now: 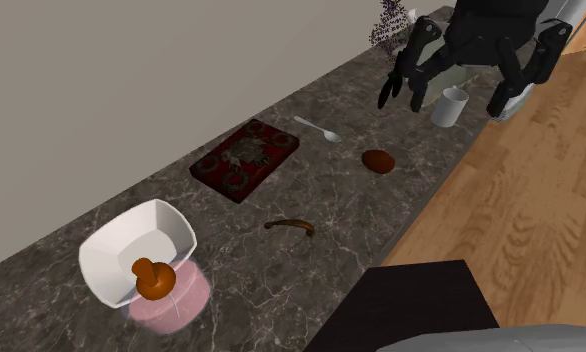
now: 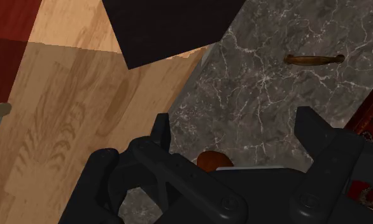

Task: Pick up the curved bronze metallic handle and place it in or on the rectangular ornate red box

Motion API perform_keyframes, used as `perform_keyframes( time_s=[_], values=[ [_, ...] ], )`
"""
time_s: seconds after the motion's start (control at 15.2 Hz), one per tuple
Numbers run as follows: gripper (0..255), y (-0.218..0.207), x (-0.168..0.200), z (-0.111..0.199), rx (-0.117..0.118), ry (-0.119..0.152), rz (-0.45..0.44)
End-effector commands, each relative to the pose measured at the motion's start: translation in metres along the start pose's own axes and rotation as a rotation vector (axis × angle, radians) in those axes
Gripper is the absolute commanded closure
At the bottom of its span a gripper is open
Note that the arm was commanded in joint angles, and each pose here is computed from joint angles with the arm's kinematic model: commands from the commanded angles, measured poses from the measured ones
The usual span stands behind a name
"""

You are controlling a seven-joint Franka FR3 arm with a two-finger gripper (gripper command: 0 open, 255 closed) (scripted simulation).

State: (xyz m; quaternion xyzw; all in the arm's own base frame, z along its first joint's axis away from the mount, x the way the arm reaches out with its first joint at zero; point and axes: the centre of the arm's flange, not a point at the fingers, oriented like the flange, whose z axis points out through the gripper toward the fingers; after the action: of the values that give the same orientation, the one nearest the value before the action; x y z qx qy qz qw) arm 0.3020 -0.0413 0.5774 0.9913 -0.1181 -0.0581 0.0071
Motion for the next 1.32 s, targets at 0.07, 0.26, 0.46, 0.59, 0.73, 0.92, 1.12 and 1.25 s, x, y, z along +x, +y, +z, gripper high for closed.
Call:
perform_keyframes(
  time_s=[0.07,0.26,0.46,0.59,0.73,0.92,1.12,1.25],
  values=[
    [0,-0.007,0.001,0.011,-0.005,0.01,-0.03],
    [0,-0.029,0.002,0.045,-0.019,0.042,-0.12],
    [0,-0.05,0.003,0.079,-0.034,0.073,-0.211],
    [0,-0.064,0.003,0.102,-0.043,0.094,-0.271],
    [0,-0.078,0.003,0.125,-0.053,0.115,-0.331],
    [0,-0.098,0.001,0.16,-0.068,0.147,-0.421],
    [0,-0.117,0.0,0.195,-0.082,0.178,-0.512],
    [0,-0.129,-0.002,0.219,-0.092,0.199,-0.572]
  ],
)
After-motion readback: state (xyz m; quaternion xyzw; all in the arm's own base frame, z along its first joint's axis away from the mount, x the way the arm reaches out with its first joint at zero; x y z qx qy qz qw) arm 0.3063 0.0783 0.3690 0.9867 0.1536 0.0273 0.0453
